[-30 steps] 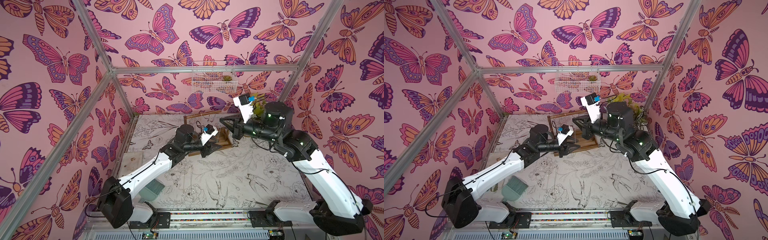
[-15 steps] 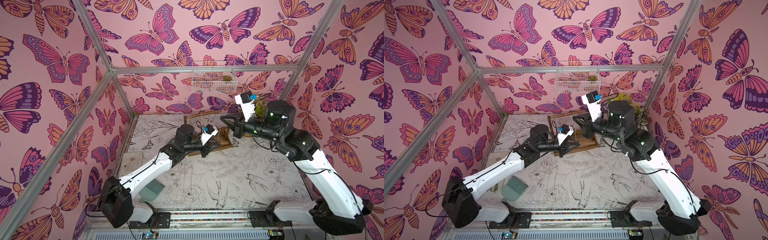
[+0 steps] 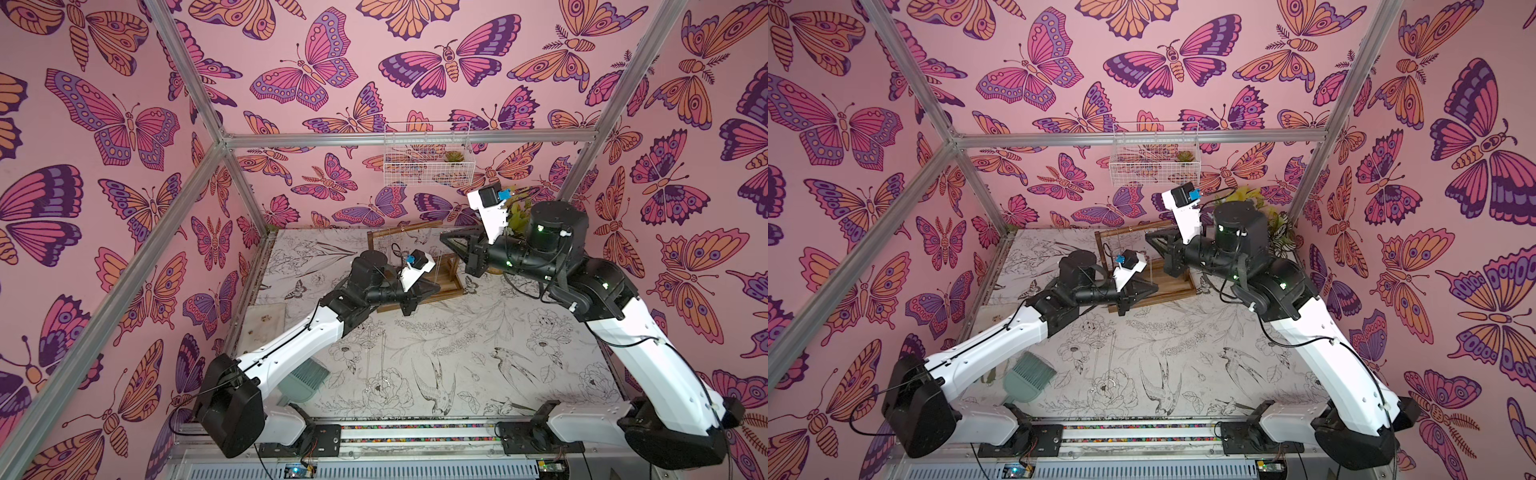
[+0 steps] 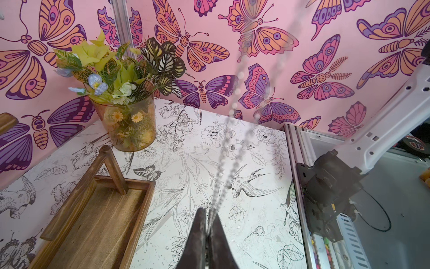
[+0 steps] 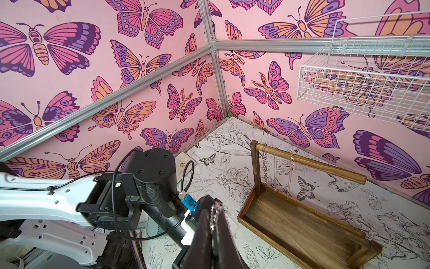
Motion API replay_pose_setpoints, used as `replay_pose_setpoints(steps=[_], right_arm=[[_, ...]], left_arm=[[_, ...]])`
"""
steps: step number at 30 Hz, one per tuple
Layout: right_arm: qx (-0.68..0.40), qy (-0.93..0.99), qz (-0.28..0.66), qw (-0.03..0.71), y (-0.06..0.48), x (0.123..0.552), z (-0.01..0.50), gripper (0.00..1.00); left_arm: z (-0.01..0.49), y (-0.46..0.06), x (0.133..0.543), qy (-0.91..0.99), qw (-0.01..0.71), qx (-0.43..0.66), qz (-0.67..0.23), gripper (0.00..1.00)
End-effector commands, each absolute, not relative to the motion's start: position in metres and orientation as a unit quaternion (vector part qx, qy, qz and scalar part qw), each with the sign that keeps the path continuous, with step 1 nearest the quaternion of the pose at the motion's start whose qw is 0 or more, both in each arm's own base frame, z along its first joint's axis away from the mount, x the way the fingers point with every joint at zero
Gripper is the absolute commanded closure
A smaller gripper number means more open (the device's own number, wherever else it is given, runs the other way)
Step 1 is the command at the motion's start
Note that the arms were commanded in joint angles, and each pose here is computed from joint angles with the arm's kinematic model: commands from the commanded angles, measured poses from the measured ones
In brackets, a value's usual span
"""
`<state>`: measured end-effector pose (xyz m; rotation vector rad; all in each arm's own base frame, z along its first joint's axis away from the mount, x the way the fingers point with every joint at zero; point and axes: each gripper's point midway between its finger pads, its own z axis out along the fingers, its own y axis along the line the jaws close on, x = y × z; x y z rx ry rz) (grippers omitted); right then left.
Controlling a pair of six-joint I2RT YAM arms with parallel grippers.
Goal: Take the necklace off the jewelry display stand
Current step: Place the necklace at the center of the board.
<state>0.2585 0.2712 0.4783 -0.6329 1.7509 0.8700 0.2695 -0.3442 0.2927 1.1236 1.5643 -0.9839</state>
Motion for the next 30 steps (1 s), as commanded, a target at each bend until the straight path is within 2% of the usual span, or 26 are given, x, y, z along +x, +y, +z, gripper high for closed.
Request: replay_pose_setpoints(steps=[1,14,30], right_arm=[[-0.264,0.723,0.367,0.523,0.275,0.258,0.480,0.98],[-0.250,0.747,0.389,0.478,0.293,0.267,0.422,0.99],[-0.232,0.776,0.378,0.449,0.302,0.273,0.347,1.00]], left_arm=[[0.287,-0.340,0.263,0.646,0.464,0.454,-0.401,0.94],[0.259,-0.312,0.238,0.692,0.438,0.417,-0.394,0.95],[0.188,-0.293,0.191,0.764,0.365,0.369,-0.384,0.98]])
